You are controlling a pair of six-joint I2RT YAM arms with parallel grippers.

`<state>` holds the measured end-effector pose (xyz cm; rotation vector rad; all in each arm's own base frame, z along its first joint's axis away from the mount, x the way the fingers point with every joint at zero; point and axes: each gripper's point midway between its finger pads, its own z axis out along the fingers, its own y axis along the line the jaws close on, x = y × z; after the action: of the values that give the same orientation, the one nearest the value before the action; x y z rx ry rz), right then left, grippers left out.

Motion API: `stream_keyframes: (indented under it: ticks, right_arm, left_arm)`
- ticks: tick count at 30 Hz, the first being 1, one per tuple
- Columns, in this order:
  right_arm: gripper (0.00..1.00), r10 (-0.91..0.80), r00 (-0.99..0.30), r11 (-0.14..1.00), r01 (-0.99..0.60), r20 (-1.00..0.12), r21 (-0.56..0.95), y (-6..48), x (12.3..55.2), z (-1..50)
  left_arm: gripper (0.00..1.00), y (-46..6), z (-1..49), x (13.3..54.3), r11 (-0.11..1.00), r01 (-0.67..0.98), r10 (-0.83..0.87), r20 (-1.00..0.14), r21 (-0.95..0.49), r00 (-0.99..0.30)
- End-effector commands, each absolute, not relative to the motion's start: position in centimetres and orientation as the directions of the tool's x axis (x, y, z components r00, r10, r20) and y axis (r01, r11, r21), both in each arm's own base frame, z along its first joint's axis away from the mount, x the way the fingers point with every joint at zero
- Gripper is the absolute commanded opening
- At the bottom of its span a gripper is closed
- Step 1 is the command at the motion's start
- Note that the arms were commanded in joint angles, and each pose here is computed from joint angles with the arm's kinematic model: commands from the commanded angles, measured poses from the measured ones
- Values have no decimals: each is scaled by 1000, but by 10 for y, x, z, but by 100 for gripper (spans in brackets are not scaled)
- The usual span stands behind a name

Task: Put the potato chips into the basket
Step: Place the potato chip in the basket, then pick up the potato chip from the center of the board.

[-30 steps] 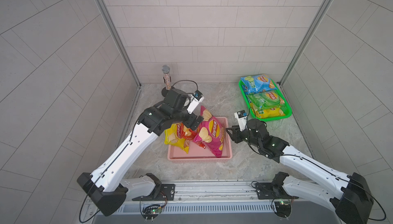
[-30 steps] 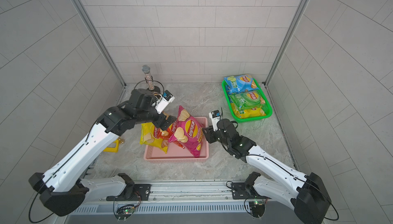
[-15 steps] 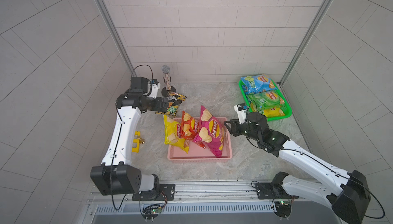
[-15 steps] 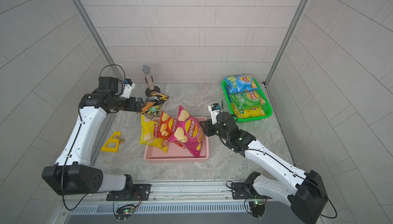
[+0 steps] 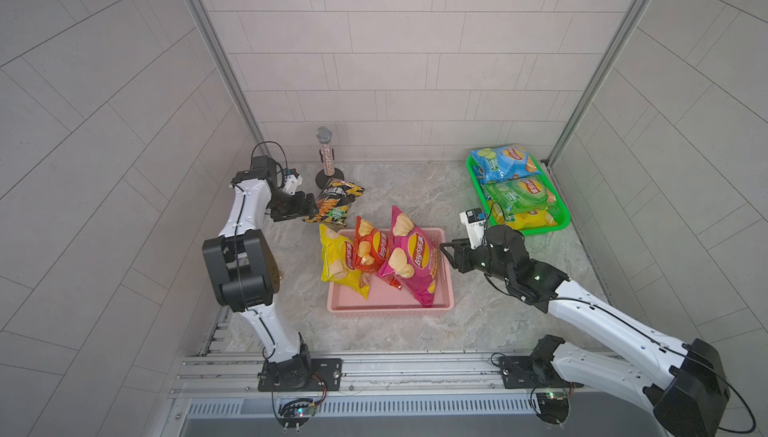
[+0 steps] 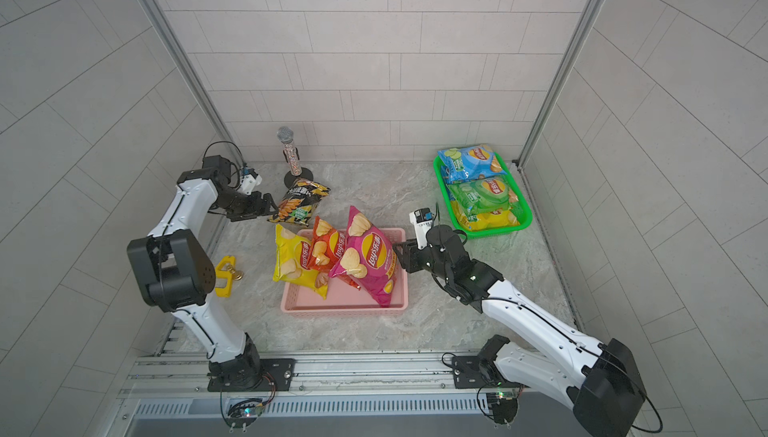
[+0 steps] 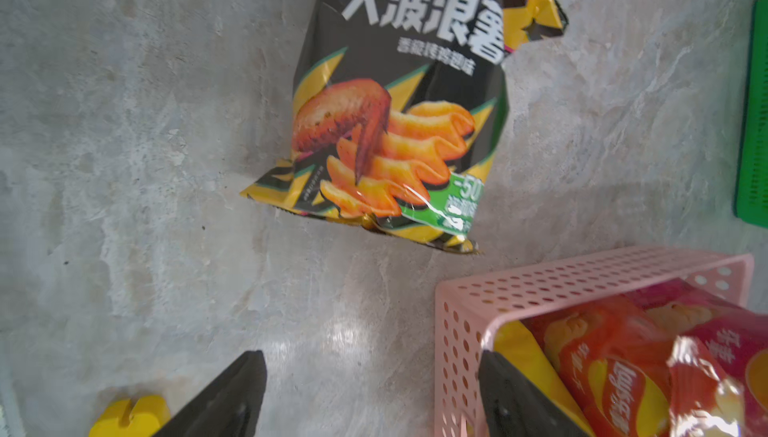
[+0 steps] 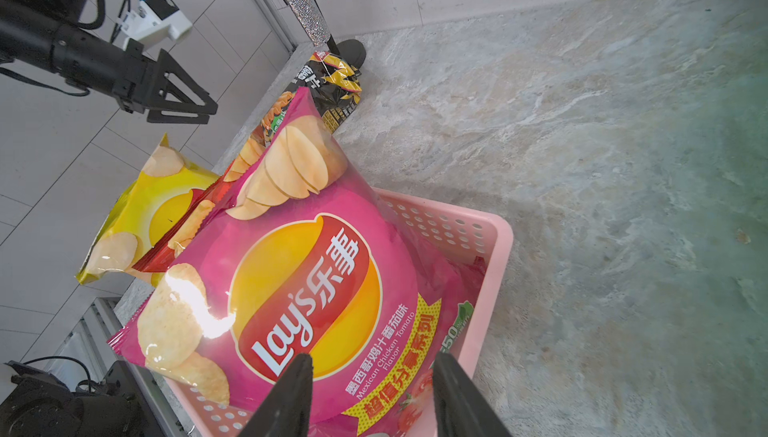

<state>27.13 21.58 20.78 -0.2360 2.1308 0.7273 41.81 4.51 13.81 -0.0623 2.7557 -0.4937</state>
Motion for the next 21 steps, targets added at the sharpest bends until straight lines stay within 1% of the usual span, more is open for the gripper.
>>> stream_keyframes:
  ticks: [1,5,10,16,19,21]
  right_arm:
    - [52,100,-602,811,-412,-792,416,216,274,214]
    - [51,95,-604,815,-410,-791,410,216,275,211]
    - [51,92,-610,814,-408,-787,412,217,276,210]
    - [51,86,-613,817,-407,-785,407,218,277,208]
    - [51,85,-615,817,-408,-784,408,218,277,207]
    - [51,84,-616,818,-406,-783,408,218,277,206]
  left_arm:
    - [83,53,137,447,929,55,-98,-388,-366,-916]
    - [77,59,118,468,928,74,-78,-385,-364,-920]
    - [73,66,98,486,931,83,-58,-370,-356,-927]
    - [73,52,94,490,887,131,-37,-353,-443,-935]
    - [73,49,93,490,879,139,-36,-353,-456,-935]
    - [71,49,89,490,878,136,-36,-347,-458,-937]
